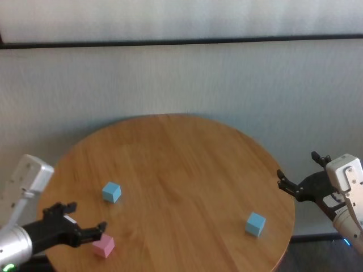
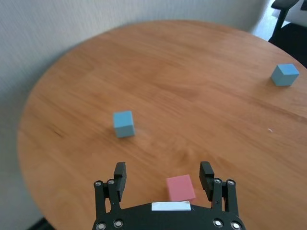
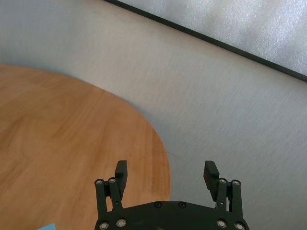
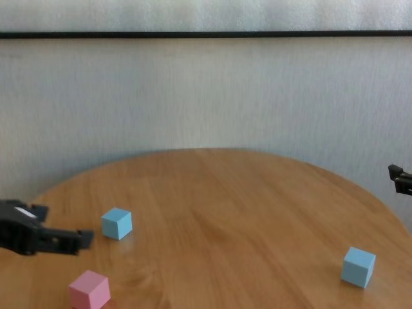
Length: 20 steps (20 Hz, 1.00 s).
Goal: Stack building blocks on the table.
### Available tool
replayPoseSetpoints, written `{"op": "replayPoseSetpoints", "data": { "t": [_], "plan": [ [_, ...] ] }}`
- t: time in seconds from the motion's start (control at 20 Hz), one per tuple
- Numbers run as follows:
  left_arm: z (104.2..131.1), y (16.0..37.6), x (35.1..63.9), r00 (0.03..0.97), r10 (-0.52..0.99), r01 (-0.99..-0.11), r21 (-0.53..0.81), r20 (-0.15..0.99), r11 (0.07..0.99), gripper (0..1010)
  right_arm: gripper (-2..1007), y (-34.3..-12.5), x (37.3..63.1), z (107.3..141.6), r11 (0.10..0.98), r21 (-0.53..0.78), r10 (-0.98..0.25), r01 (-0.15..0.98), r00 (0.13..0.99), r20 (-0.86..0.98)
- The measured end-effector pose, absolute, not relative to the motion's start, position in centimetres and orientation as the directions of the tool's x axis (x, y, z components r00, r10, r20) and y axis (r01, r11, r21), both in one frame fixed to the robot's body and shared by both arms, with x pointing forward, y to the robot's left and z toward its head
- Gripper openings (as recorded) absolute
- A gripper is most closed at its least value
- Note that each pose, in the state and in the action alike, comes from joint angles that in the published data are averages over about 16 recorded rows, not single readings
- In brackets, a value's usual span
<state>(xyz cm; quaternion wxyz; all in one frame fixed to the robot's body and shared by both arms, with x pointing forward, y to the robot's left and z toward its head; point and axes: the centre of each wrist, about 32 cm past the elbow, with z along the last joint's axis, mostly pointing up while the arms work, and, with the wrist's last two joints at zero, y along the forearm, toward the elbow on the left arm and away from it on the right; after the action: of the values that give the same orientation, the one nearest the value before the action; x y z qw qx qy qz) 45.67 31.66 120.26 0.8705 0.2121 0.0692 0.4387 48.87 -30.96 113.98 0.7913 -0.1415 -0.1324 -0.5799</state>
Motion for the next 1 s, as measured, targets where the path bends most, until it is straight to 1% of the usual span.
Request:
{"op": "replayPoseSetpoints", "data": {
  "t": [0.5,1.0],
  "plan": [
    [120.0,28.6,44.7,0.58,0.814,-0.71,0.511,0.034,0.485,1002,1005,-31.0,48.9,114.0,0.287,-0.07,-0.88,0.955,0.292,0.374],
    [119.7,27.1,44.3,0.57,0.821,-0.681,0.573,0.023,0.457,1002,1005,-31.0,48.9,114.0,0.287,-0.07,-0.88,0.955,0.292,0.374]
  ]
}}
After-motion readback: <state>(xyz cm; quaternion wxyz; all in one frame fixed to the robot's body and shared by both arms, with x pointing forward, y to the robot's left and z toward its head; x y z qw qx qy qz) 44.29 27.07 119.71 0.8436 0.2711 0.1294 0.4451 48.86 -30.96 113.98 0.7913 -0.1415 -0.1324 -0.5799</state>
